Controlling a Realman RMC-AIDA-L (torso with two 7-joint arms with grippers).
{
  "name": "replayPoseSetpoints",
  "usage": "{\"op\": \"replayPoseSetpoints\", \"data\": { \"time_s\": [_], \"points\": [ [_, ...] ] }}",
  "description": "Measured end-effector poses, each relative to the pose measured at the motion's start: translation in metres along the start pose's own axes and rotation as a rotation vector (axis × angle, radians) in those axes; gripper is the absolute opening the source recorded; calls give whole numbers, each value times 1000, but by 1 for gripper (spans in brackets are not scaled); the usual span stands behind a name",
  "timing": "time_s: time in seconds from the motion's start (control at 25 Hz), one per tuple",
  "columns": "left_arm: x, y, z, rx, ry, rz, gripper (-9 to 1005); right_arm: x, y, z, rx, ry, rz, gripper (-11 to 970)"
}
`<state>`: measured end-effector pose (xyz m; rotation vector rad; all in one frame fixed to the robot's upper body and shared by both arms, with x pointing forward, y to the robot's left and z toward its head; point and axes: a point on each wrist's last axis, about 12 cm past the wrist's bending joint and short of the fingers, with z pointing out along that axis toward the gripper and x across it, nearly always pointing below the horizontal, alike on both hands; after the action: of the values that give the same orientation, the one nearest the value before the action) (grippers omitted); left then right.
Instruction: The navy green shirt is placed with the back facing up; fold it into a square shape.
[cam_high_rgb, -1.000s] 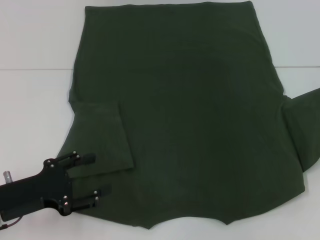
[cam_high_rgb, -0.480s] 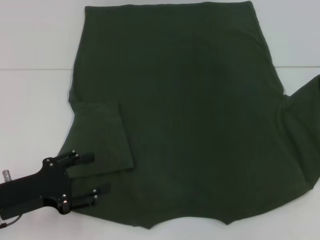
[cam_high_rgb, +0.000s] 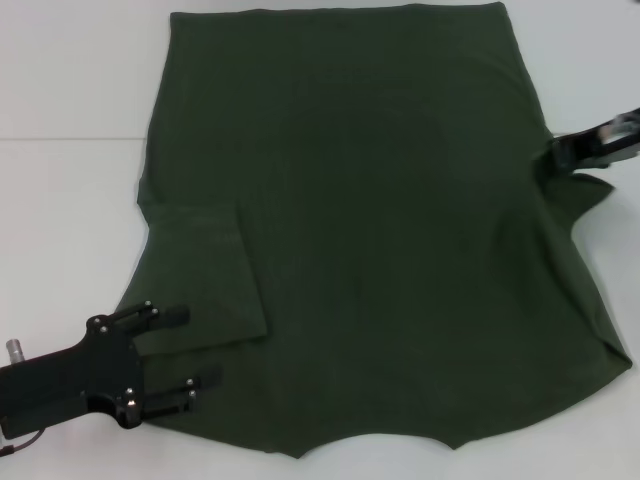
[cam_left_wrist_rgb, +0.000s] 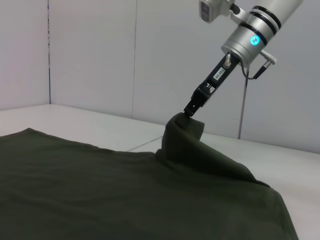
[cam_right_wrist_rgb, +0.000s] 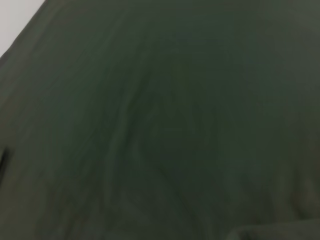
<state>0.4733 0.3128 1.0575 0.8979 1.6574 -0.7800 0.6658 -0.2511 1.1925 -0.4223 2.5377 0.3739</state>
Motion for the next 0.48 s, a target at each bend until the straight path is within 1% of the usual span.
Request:
{"op": "replayPoseSetpoints", "data": {
  "time_s": [0.12,0.24,0.36,0.48],
  "points": [
    [0,0,0,-1,1,-1,824,-5,22,10,-6,36,-67,22],
    [0,0,0,0,2,-1,824,-8,35,15,-10,57,-96,75],
    [1,0,0,0,2,-2,824,-9,40,16,-19,58,-104,128],
    [2,-1,-1,-3,4,-5,824,-9,41,16,-25,57,-103,185]
  ]
}}
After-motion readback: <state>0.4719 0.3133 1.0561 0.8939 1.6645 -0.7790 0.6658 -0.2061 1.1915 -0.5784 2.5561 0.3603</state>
